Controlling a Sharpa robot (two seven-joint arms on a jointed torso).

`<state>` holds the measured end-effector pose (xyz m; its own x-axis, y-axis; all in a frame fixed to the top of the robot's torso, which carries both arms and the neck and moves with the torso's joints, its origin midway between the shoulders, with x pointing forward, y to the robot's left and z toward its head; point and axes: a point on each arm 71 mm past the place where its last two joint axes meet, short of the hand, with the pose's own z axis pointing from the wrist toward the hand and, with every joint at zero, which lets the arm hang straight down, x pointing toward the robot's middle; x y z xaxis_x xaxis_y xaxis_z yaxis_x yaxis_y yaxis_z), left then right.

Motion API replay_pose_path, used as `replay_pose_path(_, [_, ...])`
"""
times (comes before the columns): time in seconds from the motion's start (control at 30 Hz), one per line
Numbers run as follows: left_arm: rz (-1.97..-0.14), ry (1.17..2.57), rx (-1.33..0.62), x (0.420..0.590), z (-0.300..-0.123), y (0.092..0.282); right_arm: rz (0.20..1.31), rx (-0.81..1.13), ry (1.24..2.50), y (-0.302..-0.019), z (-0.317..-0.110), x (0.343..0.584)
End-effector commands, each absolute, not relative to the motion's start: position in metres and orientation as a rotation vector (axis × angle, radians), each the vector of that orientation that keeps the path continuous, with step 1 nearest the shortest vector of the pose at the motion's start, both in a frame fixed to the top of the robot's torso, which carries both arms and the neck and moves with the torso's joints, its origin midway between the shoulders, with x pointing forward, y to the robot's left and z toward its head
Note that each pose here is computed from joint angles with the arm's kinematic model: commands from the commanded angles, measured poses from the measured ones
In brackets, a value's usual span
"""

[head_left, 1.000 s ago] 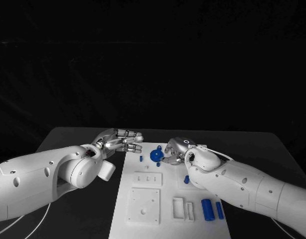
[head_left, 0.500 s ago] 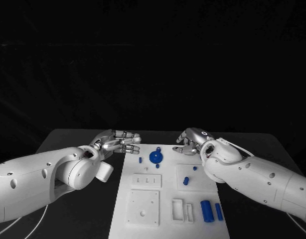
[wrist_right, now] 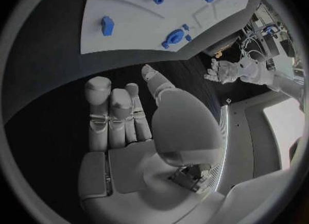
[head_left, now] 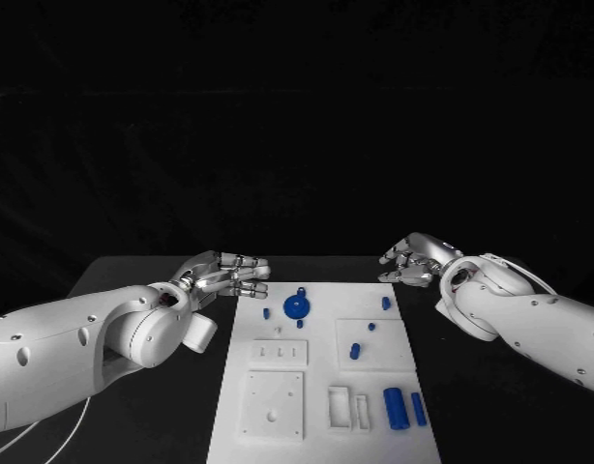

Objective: Assemble the parts on the task board

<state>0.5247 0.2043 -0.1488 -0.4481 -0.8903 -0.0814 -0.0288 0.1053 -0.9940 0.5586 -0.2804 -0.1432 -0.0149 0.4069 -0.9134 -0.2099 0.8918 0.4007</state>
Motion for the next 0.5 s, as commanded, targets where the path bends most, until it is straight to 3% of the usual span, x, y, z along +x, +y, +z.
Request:
replay_pose_path(0.03, [-1.459,1.626,-0.899,0.524,-0.148,0.202,0.63,0.148,1.534,-0.288,-0.145,0.558])
replay_pose_path(0.5, [-1.468,1.632,-0.894,0.524,-0.149,0.201,0.637,0.229,1.581,-0.327,-0.17,0.564])
